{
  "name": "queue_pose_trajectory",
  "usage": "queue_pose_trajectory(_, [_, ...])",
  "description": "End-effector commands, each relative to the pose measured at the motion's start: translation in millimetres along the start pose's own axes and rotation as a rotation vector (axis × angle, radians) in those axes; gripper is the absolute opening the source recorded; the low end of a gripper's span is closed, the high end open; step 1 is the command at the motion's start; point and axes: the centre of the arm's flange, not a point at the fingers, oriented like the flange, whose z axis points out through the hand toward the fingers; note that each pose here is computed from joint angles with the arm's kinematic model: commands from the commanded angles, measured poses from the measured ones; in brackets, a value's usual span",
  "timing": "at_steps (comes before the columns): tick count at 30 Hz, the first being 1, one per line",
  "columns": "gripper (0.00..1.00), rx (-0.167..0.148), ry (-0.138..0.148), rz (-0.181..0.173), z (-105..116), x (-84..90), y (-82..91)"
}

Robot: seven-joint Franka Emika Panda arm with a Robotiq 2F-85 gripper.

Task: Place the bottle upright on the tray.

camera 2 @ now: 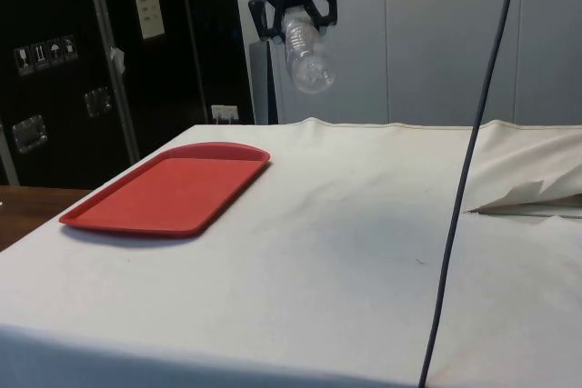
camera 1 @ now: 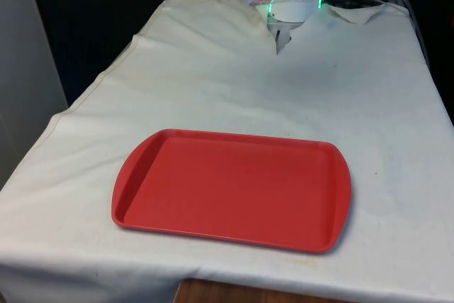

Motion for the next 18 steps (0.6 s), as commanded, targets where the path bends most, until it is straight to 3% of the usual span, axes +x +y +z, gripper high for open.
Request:
queue_pose_trajectory(1, [0.14, -0.005, 0.009, 0.005, -5, -4.4, -0.1])
queue_pose_trajectory(3, [0.14, -0.003, 0.006, 0.001, -4, -2.9, -0.5])
queue_pose_trajectory(12, [0.14, -0.026, 0.047, 0.012, -18, -21.3, -4.1])
queue_pose_trajectory(13, [0.14, -0.022, 0.041, 0.008, -17, -19.3, -3.8])
queue_pose_trajectory(18, [0.14, -0.040, 0.070, 0.018, -17, -31.6, -13.3])
